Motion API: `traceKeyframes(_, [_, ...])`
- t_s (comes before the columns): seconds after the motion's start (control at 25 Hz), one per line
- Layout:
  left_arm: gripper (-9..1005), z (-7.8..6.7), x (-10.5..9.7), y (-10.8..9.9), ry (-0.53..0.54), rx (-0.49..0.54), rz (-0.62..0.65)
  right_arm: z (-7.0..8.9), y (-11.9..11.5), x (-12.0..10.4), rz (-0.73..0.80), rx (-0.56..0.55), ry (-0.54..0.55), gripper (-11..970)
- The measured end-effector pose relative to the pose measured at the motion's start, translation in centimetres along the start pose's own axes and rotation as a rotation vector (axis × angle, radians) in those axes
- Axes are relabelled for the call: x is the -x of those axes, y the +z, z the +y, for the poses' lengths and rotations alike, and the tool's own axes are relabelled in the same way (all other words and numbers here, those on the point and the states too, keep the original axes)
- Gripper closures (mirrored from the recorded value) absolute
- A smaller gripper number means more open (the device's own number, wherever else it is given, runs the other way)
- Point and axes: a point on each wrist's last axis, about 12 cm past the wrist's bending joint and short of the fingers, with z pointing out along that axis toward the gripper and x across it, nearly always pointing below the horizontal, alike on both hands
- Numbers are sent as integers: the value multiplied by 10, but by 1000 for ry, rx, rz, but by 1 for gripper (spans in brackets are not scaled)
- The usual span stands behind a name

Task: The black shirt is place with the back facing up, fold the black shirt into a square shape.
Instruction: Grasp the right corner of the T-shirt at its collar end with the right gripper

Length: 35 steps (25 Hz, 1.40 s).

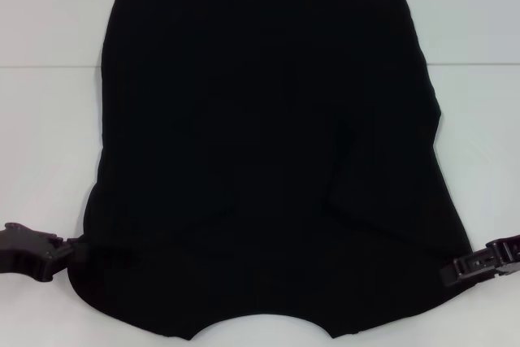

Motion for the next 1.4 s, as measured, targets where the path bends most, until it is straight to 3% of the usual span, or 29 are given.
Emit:
traceKeyframes(0.28, [974,0,2,3,4,-7,-2,10,5,5,15,25,-29,56])
traceKeyframes(0.68, [974,1,3,3,6,-2,-3,7,2,9,-38,21,-11,147])
traceKeyframes(1.12, [975,0,3,3,5,-6,-3,5,5,4,-52,24,3,630])
traceKeyframes(1.4, [975,-3,3,3,-4,-32,-2,-1,0,-5,-93,21,7,792])
